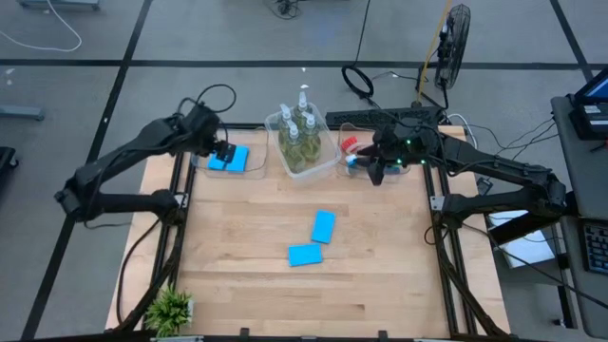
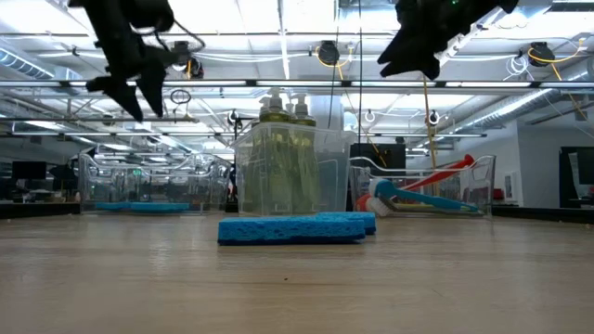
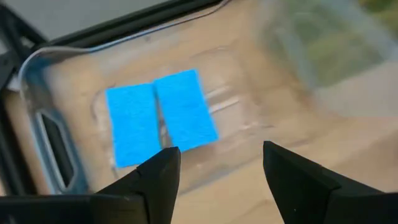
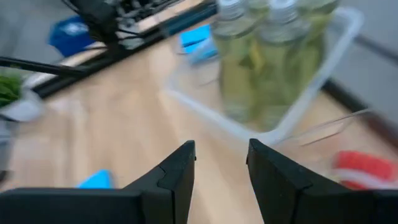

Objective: Pick & Place Kitchen Sink Supplies
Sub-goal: Put the sponge into the left transparent bin

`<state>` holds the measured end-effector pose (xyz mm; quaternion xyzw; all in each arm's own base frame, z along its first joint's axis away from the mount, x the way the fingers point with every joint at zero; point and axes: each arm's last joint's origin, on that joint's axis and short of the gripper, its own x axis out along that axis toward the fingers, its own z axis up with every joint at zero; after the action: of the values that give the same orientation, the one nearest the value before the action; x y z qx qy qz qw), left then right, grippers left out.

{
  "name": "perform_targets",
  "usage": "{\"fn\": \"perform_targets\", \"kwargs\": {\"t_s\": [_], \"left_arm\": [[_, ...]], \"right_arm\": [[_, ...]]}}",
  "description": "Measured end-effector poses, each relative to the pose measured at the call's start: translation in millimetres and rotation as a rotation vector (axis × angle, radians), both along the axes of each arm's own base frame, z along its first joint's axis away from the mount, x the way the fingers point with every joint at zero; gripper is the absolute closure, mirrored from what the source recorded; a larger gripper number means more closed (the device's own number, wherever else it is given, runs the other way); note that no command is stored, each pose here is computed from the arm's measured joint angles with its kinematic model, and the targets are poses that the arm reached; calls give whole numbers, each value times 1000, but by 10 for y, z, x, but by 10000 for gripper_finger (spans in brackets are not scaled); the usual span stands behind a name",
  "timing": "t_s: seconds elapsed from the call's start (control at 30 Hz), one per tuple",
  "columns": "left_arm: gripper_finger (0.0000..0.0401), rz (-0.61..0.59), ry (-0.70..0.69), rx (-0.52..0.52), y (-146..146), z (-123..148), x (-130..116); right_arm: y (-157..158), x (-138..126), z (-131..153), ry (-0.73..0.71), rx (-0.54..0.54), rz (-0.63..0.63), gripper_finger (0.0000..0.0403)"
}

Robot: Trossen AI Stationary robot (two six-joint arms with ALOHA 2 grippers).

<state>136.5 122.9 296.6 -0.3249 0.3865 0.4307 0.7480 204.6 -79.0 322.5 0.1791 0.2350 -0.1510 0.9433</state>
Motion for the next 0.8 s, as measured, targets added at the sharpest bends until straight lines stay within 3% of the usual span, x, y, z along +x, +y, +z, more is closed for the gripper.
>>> {"fn": "perform_targets", "kwargs": {"t_s": [0.43, 0.8], "left_arm": [[171, -199, -156, 169, -483, 298, -94], [171, -345, -180, 269, -678, 370, -46]], "right_arm": [[323, 259, -156, 21, 369, -48, 266], [715, 533, -458, 131, 585, -247, 266]]}}
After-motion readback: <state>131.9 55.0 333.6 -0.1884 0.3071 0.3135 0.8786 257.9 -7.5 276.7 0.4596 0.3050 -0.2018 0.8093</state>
